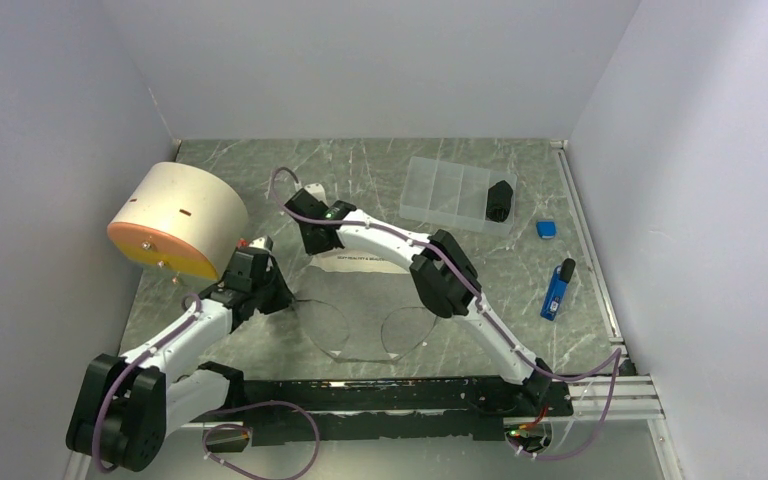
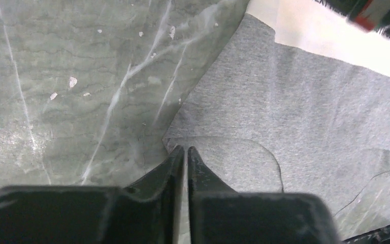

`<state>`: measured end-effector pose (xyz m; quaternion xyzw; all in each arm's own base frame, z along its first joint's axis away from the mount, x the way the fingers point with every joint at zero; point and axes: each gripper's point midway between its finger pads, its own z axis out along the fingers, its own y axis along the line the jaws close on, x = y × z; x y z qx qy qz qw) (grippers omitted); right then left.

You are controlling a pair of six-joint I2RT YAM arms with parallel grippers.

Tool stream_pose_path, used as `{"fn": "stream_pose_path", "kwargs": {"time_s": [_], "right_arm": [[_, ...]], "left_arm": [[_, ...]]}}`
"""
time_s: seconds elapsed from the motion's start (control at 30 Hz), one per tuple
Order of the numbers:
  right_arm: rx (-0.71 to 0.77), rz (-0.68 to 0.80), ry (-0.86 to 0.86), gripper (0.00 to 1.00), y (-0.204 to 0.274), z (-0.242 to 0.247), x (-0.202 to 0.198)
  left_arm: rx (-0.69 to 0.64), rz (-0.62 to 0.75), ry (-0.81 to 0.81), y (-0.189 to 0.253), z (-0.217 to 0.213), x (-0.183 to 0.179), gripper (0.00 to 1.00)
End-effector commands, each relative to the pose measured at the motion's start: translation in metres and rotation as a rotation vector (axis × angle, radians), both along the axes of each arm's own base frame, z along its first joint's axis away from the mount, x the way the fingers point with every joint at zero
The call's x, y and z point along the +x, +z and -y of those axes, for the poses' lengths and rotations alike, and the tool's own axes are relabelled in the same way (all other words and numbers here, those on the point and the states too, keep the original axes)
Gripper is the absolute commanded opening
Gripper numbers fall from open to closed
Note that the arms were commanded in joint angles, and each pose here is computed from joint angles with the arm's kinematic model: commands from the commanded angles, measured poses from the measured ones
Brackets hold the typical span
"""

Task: Roll the underwear
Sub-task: Fold the underwear at the center of the board.

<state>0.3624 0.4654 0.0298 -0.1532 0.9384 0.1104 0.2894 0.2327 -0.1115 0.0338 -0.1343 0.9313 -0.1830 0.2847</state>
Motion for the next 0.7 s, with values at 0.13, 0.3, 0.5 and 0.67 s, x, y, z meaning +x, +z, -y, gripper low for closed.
{"fn": "stream_pose_path", "kwargs": {"time_s": [0.13,0.3,0.5,0.67], "right_arm": [[0.125,-0.003,0.049,0.18,0.036,-0.017,0.001],[0.098,-0.005,0.063,0.33,0.031,-0.018,0.004],[0.032,0.028,0.048,0.34,0.031,-0.01,0.011],[-0.005,0.051,0.04,0.34,0.03,-0.006,0.017]], "left_arm": [[-0.02,0.012,0.008,0.007,0.003,0.002,0.51],[0.034,-0.014,0.019,-0.002,-0.005,0.006,0.66],[0.094,-0.133,-0.008,-0.027,-0.01,-0.005,0.59],[0.122,-0.222,-0.01,-0.049,-0.016,-0.023,0.53]]}}
